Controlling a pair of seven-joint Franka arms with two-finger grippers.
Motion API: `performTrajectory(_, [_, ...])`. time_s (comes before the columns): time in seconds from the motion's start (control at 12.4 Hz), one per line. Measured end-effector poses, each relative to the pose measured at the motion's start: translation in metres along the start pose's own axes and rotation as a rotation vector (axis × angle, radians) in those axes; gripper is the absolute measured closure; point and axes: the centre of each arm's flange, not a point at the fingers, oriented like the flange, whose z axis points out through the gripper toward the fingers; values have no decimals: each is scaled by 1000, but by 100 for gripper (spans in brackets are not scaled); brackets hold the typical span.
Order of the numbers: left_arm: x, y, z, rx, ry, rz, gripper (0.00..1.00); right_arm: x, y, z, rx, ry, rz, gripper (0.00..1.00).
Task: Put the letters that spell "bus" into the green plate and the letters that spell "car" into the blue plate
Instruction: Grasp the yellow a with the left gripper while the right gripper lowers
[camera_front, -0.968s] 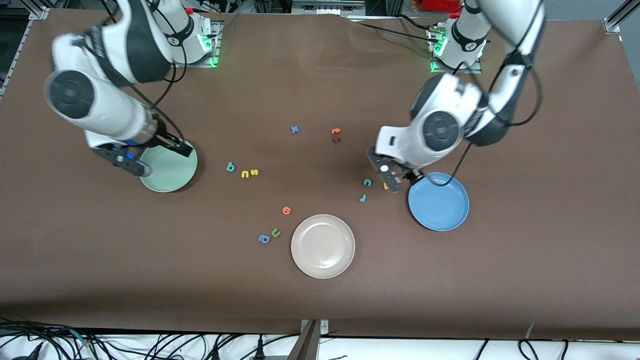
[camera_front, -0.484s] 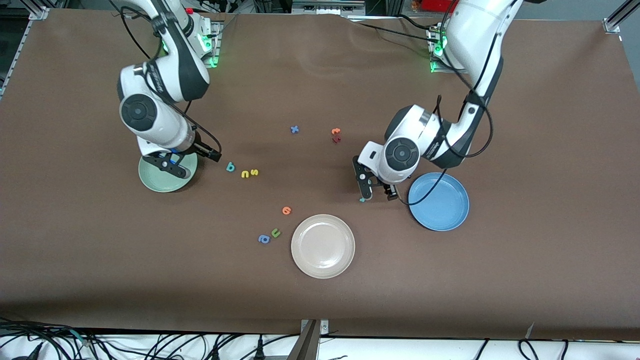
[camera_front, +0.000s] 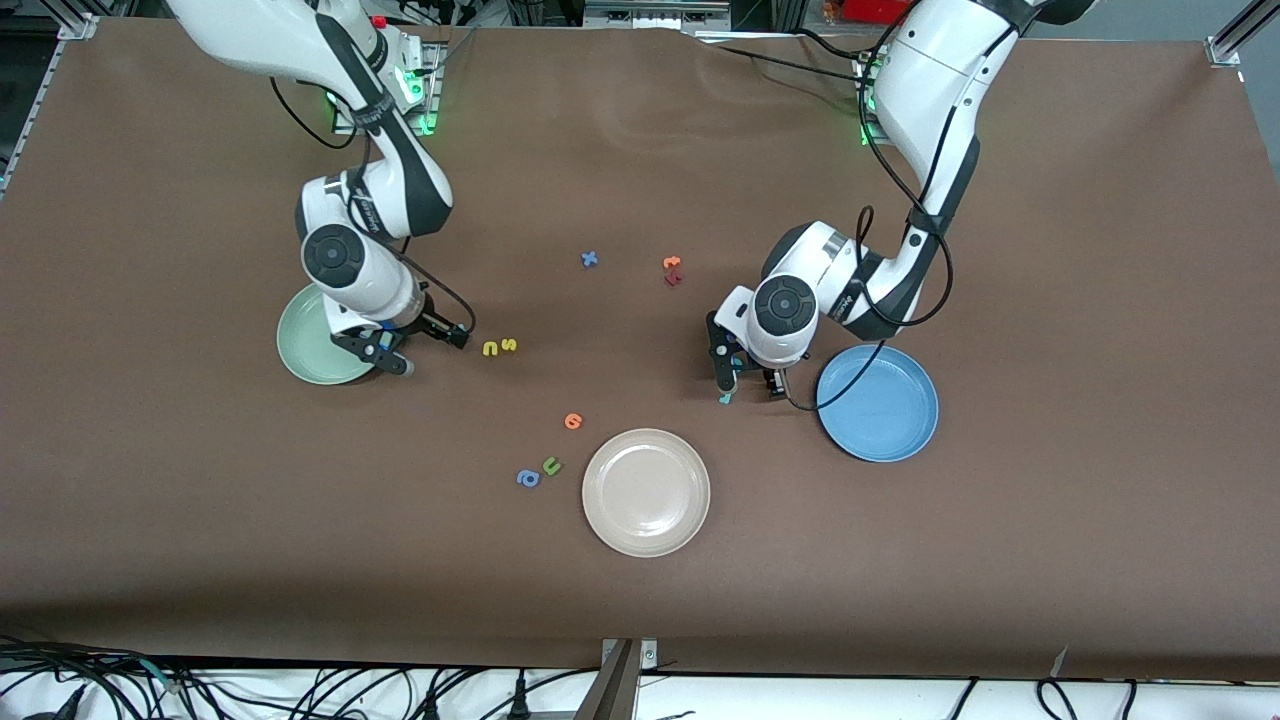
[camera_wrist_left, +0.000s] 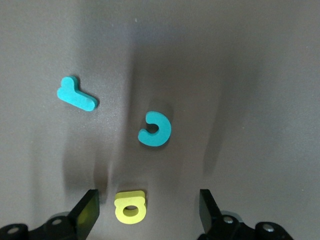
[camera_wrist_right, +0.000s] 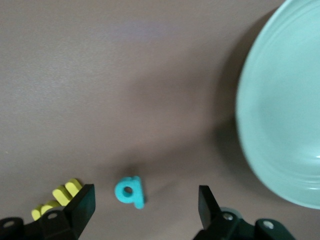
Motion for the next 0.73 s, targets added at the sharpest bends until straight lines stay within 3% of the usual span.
performTrajectory(0.08, [-1,0,2,9,6,3,11,-4,-6,6,11,5,3,8])
performTrajectory(0.16, [-3,0,7,28,13,10,11,-7,-9,10,14,4,4,15])
performTrajectory(0.32, [-6,0,13,53,28,18,15,-9,-9,14,11,-1,4,15])
performTrajectory(0.48, [-6,1,9,58,31,19,39,-10,-9,17,5,-7,2,15])
performTrajectory(0.56, [-6,1,8,59,31,19,51,-12,-9,20,3,-11,1,24])
performTrajectory(0.65, [-6,2,7,59,32,20,63,-13,-8,22,-1,-14,0,24])
performTrajectory(0.73, [-6,2,6,59,31,20,67,-15,-8,24,-4,-18,-1,34])
